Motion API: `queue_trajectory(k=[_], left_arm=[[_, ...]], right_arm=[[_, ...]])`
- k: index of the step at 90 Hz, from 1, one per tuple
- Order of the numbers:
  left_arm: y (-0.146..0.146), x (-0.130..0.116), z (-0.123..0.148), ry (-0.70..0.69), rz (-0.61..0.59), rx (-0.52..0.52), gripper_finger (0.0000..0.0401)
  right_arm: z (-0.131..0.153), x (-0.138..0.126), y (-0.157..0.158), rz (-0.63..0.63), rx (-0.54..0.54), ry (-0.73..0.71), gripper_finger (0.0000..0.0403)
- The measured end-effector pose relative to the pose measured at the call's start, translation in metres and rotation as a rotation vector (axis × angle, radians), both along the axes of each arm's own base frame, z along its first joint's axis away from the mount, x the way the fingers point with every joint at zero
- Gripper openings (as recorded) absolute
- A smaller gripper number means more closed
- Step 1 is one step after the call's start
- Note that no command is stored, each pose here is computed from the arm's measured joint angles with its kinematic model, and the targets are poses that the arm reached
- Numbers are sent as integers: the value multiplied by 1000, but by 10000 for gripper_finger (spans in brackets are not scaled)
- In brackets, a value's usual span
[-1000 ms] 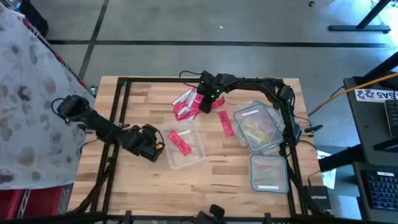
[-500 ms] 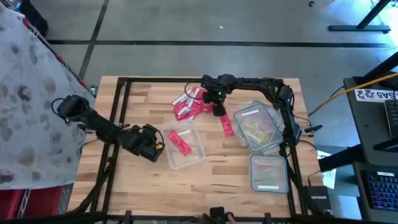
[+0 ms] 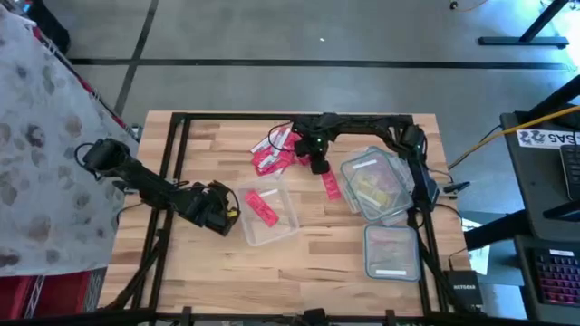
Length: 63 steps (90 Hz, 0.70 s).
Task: Sort candy
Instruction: Put the pink candy strip into the left transparent bin
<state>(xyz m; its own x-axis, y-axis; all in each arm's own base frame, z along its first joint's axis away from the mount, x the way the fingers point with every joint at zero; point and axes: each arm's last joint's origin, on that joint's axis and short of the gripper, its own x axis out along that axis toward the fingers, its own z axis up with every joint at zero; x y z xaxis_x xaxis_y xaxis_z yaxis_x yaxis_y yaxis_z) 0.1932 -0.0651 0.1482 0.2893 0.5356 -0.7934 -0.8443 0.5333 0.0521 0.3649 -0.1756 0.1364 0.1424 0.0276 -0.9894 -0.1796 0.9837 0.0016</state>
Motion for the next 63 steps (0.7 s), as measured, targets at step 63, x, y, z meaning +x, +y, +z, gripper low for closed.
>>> queue_trajectory(k=[63], left_arm=[[3,-23,12,155,156,60,0]], right_arm=[[81,87,133,-214,428,-633,63]])
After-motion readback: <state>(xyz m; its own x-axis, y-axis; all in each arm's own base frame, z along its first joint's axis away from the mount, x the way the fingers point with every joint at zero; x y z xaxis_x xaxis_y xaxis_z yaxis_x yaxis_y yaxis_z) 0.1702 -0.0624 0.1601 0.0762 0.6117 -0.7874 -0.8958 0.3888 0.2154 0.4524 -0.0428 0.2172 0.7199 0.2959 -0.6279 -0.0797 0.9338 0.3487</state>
